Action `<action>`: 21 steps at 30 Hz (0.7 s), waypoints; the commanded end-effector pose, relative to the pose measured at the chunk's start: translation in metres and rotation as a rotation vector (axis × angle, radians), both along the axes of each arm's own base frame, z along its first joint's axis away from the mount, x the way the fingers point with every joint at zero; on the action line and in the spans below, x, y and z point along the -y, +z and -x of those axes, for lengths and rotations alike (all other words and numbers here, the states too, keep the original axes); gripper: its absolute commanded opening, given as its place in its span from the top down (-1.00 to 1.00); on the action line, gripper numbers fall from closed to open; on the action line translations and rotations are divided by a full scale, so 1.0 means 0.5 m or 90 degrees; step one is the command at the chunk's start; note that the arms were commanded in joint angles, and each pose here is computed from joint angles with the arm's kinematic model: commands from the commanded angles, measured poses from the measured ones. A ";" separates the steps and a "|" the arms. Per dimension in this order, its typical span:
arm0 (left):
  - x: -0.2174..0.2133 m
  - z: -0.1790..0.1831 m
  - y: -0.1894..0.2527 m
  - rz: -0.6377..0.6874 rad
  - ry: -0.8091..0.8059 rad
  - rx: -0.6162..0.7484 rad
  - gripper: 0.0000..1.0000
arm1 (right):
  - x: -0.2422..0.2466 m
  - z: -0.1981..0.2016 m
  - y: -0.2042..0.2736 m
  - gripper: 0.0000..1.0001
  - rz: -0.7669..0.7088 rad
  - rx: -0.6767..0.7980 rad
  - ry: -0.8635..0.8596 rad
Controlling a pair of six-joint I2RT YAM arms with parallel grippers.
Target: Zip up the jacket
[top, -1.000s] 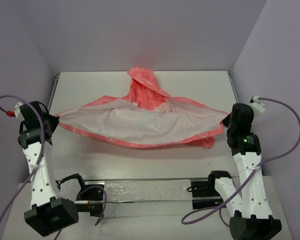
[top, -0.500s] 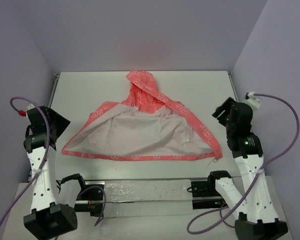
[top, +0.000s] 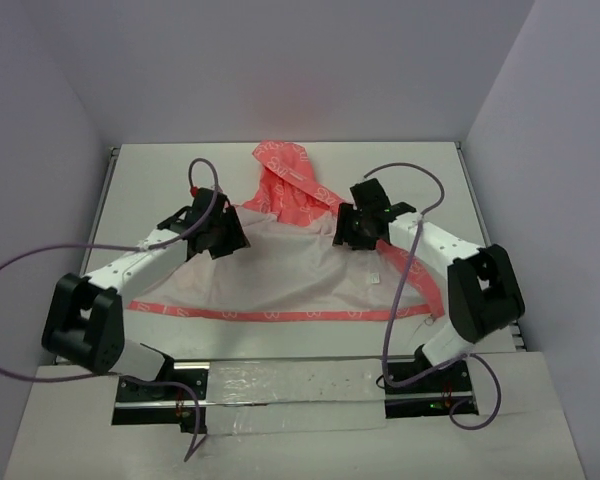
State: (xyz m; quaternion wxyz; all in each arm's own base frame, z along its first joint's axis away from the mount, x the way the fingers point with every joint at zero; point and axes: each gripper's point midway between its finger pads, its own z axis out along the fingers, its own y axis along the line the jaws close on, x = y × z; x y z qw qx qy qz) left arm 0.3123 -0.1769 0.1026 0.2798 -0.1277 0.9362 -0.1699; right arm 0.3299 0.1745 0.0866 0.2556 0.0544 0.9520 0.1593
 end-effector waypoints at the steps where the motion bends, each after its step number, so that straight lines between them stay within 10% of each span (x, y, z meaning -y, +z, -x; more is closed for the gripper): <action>1: 0.048 -0.091 0.002 0.039 0.024 0.045 -0.18 | -0.028 -0.055 -0.016 -0.18 -0.031 0.014 -0.031; 9: 0.115 -0.193 -0.092 0.035 -0.010 0.003 -0.22 | -0.017 -0.135 -0.109 0.54 0.001 -0.043 -0.104; 21: 0.182 -0.360 -0.073 -0.006 -0.060 0.014 -0.53 | 0.075 -0.281 -0.053 0.43 -0.026 0.016 -0.194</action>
